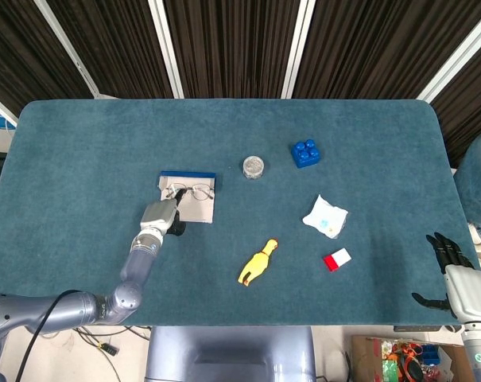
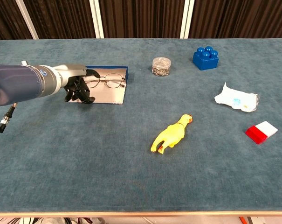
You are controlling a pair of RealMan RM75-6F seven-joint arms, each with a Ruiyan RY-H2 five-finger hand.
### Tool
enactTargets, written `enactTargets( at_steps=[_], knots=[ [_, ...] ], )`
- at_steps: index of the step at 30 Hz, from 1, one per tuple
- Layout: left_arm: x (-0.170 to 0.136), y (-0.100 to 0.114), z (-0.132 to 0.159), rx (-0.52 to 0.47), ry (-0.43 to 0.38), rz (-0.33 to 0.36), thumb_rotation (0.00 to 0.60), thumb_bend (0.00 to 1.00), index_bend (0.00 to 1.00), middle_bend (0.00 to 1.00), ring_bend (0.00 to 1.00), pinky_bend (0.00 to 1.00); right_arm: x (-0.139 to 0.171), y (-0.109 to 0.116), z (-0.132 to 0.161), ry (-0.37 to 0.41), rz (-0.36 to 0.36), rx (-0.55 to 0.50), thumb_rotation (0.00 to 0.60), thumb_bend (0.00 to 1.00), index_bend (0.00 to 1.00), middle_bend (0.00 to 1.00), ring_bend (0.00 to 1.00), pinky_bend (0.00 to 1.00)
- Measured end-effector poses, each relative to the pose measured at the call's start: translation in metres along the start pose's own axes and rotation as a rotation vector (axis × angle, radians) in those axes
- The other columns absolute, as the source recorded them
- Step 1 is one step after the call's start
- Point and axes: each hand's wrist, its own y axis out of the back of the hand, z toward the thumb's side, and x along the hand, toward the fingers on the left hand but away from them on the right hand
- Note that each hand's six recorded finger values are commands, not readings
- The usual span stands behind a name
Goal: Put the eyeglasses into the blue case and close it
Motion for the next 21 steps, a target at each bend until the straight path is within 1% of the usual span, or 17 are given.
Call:
enactTargets(
  at_steps=[21],
  knots=[
    [0.013, -0.005, 0.006, 0.012, 0.022, 0.000, 0.600, 0.44, 0.00, 0.71, 0.75, 0.75, 0.000, 0.000, -0.001, -0.003, 0.004, 0.000, 0.600, 0.11, 0.00, 0.00, 0.04, 0.21]
  ],
)
